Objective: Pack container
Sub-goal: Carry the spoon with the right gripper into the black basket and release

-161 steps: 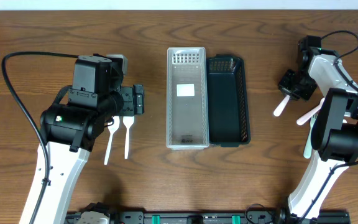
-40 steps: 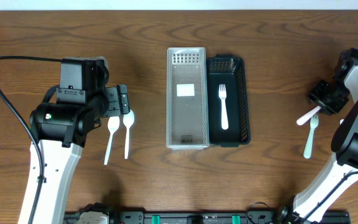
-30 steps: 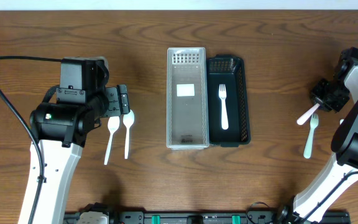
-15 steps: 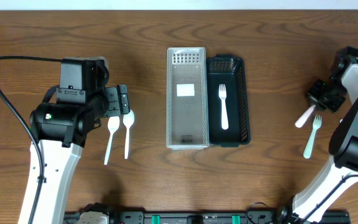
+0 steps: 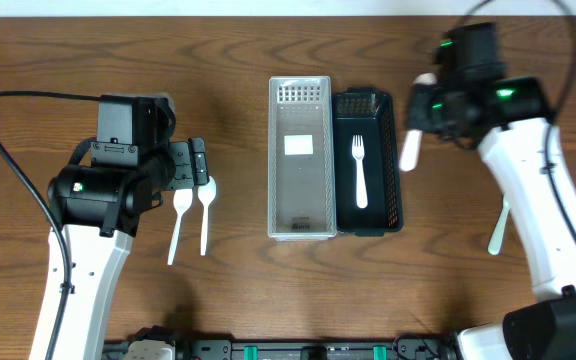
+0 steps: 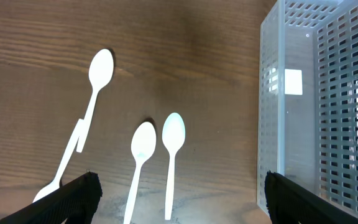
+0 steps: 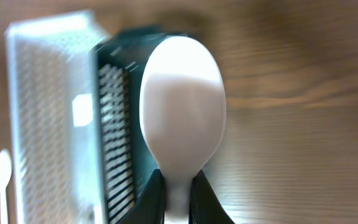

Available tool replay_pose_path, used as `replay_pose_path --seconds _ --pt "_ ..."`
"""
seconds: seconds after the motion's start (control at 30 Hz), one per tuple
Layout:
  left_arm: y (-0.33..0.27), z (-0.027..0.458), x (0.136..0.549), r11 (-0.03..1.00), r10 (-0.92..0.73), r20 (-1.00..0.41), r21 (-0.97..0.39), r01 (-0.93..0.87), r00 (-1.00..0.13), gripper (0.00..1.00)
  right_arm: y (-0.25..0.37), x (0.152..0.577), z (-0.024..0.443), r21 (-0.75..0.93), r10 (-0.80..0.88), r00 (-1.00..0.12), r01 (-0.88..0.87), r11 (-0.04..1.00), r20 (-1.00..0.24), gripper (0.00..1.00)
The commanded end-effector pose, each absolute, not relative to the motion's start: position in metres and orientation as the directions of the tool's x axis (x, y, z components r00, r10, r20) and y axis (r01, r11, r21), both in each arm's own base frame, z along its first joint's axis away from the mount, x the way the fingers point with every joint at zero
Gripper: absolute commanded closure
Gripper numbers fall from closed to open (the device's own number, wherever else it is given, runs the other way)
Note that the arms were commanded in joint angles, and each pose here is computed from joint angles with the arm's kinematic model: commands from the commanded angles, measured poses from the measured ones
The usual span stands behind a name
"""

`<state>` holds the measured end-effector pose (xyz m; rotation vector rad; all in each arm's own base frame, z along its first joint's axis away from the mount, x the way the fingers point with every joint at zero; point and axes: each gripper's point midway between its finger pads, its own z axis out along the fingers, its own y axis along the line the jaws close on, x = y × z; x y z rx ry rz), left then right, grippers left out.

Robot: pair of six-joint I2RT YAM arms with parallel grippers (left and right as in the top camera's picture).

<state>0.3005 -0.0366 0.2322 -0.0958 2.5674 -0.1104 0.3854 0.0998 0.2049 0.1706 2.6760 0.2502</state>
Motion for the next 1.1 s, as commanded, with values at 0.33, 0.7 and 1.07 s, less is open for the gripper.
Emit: replay_pose_path --seconds 0.33,0.7,1.07 --pt "-0.033 0.232 0.301 0.994 -0.100 -0.533 -0.091 -0.060 -0.840 0.13 0.161 0.366 0.074 0.054 -0.044 -0.991 -0.051 0.997 -0.130 0.95" --pt "-0.033 0.232 0.300 0.994 -0.099 -0.530 -0.090 -0.060 -0.842 0.13 0.134 0.387 0.128 0.045 0.017 -0.966 0.005 0.999 -0.257 0.53" --pt "-0.033 0.232 0.300 0.994 -0.099 -0.528 -0.090 -0.061 -0.844 0.13 -0.045 0.354 0.220 0.068 0.441 -0.815 0.450 0.890 -0.376 0.45"
